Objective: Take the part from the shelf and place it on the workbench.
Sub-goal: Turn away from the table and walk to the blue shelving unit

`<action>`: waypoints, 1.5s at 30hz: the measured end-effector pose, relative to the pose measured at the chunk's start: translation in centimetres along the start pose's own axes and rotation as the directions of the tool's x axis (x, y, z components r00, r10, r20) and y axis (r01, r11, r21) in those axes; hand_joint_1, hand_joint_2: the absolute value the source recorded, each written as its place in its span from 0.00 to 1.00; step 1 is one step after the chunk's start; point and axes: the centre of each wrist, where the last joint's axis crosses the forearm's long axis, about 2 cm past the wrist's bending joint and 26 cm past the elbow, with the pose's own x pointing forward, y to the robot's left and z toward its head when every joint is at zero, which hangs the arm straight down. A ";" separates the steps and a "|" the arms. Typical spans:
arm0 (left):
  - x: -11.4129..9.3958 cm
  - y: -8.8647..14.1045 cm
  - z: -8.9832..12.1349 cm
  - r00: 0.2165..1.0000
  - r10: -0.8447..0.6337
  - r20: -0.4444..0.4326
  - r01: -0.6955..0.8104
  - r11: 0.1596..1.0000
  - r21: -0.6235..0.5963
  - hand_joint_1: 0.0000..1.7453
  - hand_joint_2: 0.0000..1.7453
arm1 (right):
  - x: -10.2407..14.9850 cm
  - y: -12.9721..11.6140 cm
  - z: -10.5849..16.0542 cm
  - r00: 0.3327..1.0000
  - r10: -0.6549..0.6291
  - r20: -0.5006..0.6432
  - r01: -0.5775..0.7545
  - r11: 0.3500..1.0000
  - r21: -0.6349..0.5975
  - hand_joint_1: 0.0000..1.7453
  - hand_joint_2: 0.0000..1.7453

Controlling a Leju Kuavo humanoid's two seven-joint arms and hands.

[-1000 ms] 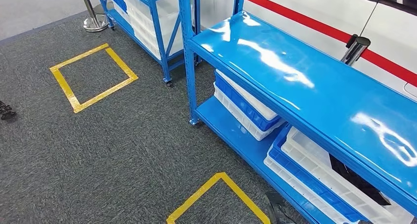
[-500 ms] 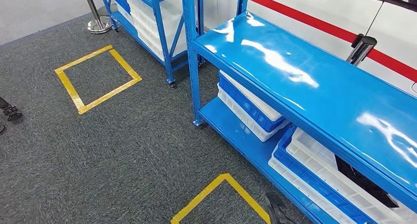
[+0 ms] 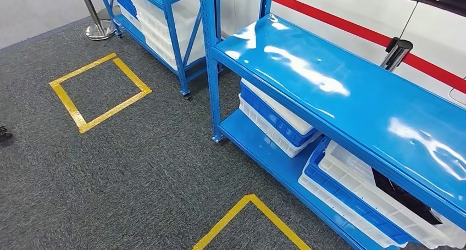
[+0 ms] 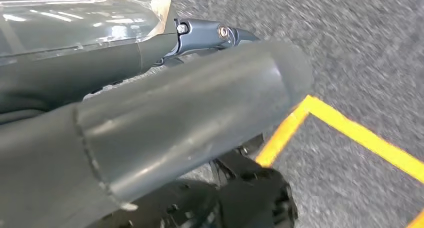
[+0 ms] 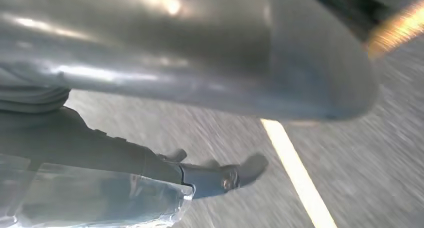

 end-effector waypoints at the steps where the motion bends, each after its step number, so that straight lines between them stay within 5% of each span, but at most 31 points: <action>1: 0.0 0.0 0.0 1.000 0.001 -0.001 -0.001 1.000 0.003 0.00 0.00 | -0.4 0.3 0.1 1.000 0.003 -0.010 -0.003 1.000 0.009 0.00 0.00; 45: 0.0 -0.1 0.0 1.000 0.014 -0.008 -0.014 1.000 0.015 0.00 0.00 | -1.7 0.8 0.3 0.998 0.024 -0.054 -0.021 0.999 0.041 0.00 0.00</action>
